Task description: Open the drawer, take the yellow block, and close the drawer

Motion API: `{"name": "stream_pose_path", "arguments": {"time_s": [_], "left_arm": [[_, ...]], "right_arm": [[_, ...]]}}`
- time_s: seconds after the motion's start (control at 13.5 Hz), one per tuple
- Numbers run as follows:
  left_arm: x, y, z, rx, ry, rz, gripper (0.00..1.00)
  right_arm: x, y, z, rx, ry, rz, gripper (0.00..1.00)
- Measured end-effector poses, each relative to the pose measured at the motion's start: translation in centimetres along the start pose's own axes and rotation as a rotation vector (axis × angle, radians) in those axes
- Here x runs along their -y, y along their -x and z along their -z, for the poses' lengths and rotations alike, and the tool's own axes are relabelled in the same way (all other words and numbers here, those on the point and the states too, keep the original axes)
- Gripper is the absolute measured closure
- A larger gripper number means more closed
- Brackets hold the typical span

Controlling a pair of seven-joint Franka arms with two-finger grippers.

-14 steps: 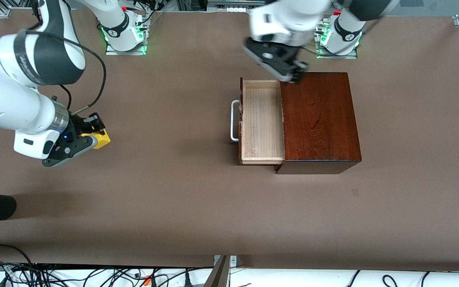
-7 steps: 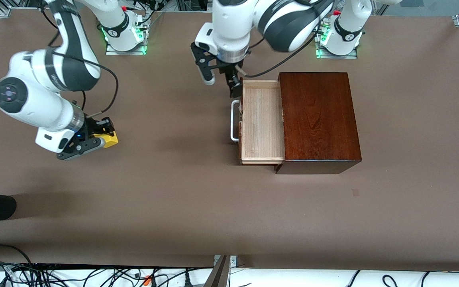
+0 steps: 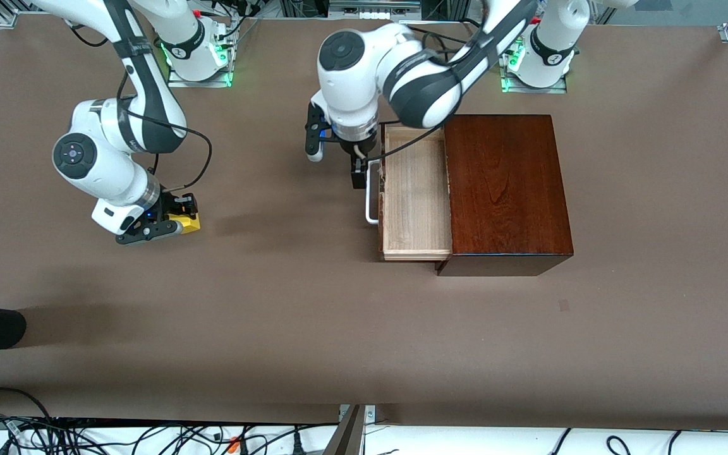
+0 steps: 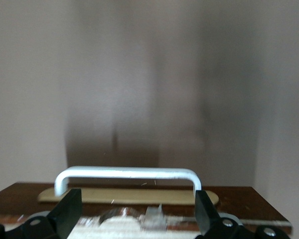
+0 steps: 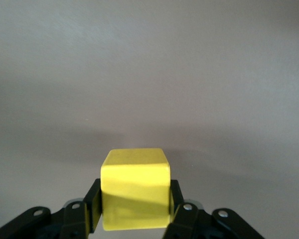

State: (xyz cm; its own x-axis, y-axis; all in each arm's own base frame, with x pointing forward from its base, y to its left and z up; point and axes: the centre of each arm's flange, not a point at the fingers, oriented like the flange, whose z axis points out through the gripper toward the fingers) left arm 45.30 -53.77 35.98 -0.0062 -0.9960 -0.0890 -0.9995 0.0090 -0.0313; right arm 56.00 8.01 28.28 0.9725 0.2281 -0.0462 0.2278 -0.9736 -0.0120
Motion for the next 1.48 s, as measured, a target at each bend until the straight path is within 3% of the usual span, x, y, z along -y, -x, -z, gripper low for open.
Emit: {"name": "stream_pose_path", "arguments": {"time_s": [0.37,0.96,1.26,1.48], "left_arm": [[0.2,-0.3,-2.8,0.047,-0.013,-0.026,0.0],[1.1,0.8,-4.0,0.084,0.003,-0.022,0.0],[1.3,1.1,-4.1,0.093,0.008,-0.041,0.0],[1.4,1.3,-4.1,0.1,0.012,-0.039,0.0]], "right_arm": [[-1.6,0.0,-4.5,0.015,0.021,-0.098,0.44],[-2.4,0.2,-7.3,0.036,0.031,-0.115,0.43],[-2.4,-0.6,-5.6,-0.004,0.03,-0.113,0.03],[-2.4,-1.2,-1.6,-0.065,0.02,-0.109,0.0]]}}
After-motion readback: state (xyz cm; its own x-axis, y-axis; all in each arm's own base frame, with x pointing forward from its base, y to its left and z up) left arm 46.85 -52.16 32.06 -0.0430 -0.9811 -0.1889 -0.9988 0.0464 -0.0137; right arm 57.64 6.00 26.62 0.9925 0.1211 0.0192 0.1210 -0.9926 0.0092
